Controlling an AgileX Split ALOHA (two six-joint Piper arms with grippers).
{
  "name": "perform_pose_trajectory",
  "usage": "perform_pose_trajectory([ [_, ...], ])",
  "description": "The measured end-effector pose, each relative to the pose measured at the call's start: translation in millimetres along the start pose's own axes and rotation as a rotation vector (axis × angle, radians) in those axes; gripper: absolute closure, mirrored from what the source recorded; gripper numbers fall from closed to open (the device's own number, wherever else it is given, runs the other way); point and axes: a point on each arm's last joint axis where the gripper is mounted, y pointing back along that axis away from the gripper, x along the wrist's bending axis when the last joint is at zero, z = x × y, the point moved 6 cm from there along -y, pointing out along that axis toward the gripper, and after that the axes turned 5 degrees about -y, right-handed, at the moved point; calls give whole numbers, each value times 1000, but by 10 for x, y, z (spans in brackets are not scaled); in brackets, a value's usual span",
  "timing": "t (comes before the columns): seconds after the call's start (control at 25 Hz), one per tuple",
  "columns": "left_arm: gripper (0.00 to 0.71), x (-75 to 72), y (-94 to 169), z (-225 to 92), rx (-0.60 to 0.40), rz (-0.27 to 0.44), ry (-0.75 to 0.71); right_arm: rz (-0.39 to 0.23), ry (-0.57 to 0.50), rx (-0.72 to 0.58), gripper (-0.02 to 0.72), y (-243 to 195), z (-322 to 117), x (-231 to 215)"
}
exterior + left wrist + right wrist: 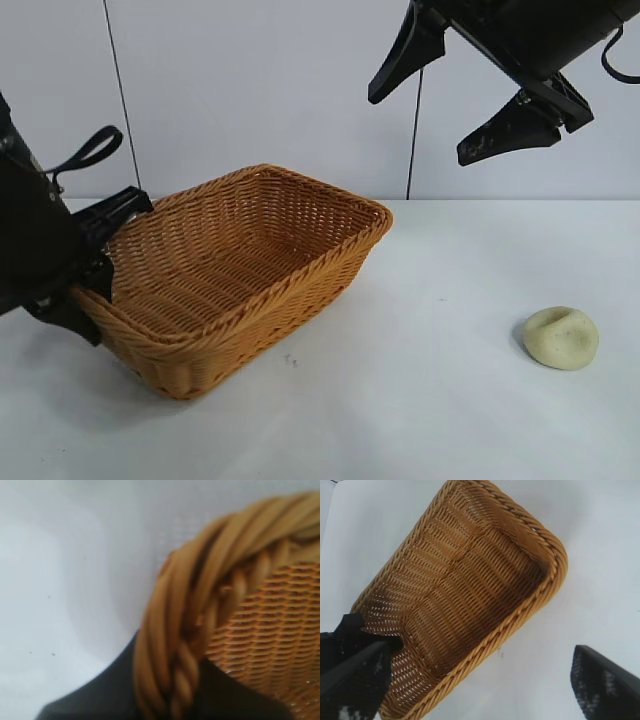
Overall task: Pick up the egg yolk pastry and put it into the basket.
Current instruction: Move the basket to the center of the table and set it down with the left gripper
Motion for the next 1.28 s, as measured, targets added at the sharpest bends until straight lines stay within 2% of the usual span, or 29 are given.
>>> perform_pose_trajectory([
  [0.32, 623, -189, -179, 131, 161, 24, -380, 3, 1, 15, 8, 0, -23, 4],
  [0.44, 623, -214, -228, 150, 194, 24, -451, 3, 1, 16, 8, 0, -25, 4],
  [0.72, 623, -168, -367, 137, 227, 33, -497, 3, 1, 16, 8, 0, -25, 4],
  [1.0, 623, -82, -707, 146, 244, 42, -480, 3, 1, 16, 8, 0, -25, 4],
  [1.2, 620, -80, -745, 159, 236, 38, -494, 3, 1, 16, 8, 0, -25, 4],
  [1.28, 585, -78, -754, 157, 237, 37, -491, 3, 1, 16, 8, 0, -25, 4],
])
